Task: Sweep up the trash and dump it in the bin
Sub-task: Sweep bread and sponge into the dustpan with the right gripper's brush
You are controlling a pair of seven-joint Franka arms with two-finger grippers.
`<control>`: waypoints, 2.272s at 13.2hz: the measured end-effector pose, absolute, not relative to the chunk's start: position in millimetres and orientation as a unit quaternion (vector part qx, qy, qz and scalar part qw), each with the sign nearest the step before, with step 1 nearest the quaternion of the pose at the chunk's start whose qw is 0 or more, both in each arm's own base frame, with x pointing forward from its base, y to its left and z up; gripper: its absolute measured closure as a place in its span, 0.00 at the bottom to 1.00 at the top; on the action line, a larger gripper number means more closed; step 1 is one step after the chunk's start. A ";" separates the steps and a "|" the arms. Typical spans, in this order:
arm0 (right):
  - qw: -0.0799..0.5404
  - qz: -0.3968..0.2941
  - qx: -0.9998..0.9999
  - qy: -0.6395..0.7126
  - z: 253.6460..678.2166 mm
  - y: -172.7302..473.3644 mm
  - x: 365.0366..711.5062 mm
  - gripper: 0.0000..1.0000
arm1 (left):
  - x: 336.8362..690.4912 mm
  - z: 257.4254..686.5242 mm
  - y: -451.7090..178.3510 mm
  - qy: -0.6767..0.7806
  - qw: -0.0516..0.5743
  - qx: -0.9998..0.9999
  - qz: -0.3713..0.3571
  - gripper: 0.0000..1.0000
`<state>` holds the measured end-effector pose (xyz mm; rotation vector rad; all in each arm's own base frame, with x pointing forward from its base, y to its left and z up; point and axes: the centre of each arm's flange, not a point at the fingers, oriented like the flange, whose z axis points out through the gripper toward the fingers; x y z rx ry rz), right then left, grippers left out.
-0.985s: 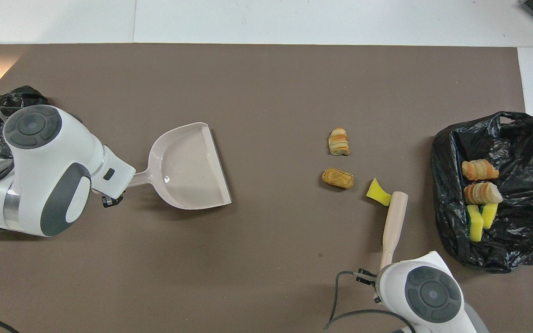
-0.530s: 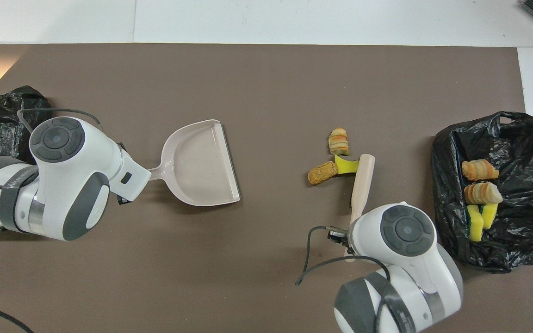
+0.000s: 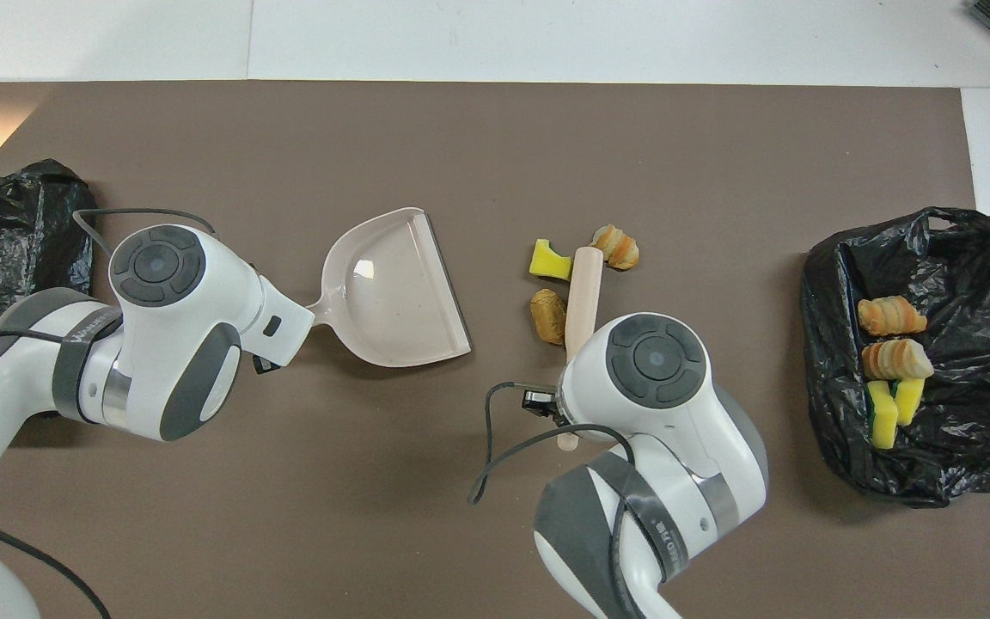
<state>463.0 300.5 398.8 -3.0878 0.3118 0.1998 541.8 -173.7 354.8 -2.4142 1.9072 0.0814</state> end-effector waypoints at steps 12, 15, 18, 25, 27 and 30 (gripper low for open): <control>-0.004 0.059 -0.997 -0.055 436.1 209.8 541.4 0.73 | 521.4 386.0 -243.2 0.590 0.100 -0.798 0.078 0.68; -0.032 0.066 -0.992 -0.098 419.6 170.6 557.2 0.73 | 521.8 387.6 -254.8 0.581 0.089 -0.805 0.081 0.68; -0.039 0.090 -0.991 -0.094 394.2 148.3 560.9 0.73 | 519.7 392.0 -273.4 0.573 0.087 -0.812 0.075 0.68; -0.062 0.119 -0.984 -0.117 371.4 181.9 544.1 0.73 | 527.8 377.4 -298.0 0.579 0.085 -0.804 0.102 0.68; -0.044 0.126 -0.985 -0.108 370.8 214.7 531.0 0.73 | 527.9 377.5 -298.0 0.579 0.085 -0.804 0.102 0.68; -0.024 0.136 -0.985 -0.105 370.6 272.1 503.5 0.73 | 527.6 377.1 -298.3 0.579 0.085 -0.804 0.102 0.68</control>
